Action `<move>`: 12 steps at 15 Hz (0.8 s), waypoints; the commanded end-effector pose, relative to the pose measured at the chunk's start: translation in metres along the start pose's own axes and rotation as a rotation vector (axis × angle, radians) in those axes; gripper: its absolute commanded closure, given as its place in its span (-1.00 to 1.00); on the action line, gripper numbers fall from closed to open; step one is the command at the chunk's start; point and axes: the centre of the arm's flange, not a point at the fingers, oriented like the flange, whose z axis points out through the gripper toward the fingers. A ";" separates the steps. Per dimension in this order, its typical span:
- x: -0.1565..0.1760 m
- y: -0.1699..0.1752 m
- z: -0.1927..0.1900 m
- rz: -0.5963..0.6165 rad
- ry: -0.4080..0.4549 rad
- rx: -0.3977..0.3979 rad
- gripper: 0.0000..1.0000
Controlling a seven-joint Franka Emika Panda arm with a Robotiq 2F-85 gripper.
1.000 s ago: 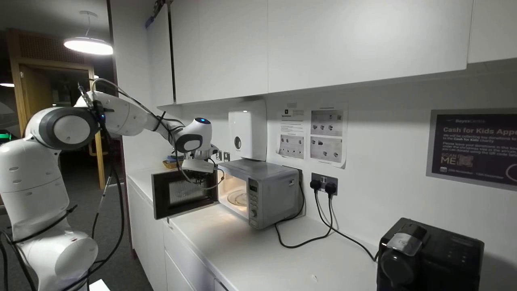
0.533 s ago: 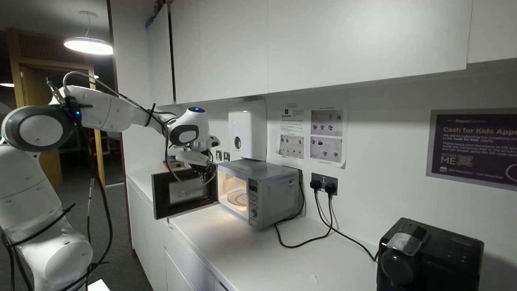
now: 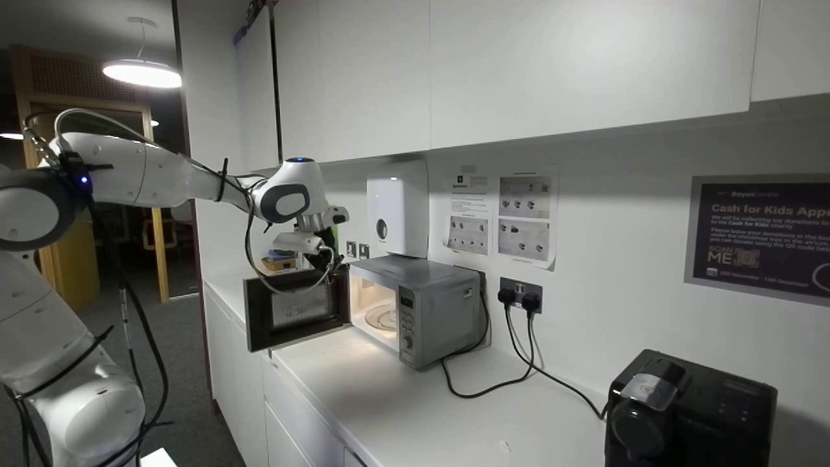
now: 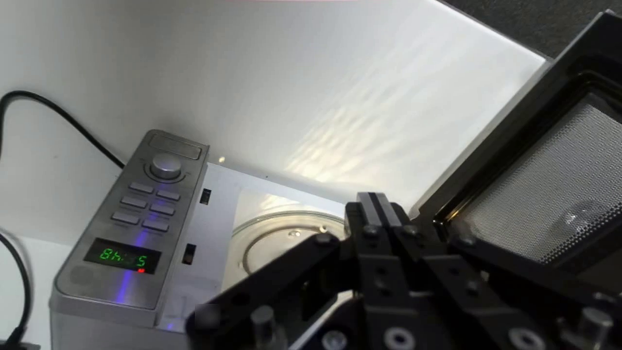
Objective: Open the microwave
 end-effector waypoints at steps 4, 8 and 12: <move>-0.026 -0.005 -0.042 0.048 0.036 -0.043 1.00; -0.030 -0.007 -0.063 0.077 0.087 -0.042 0.37; -0.033 -0.007 -0.078 0.101 0.129 -0.040 -0.21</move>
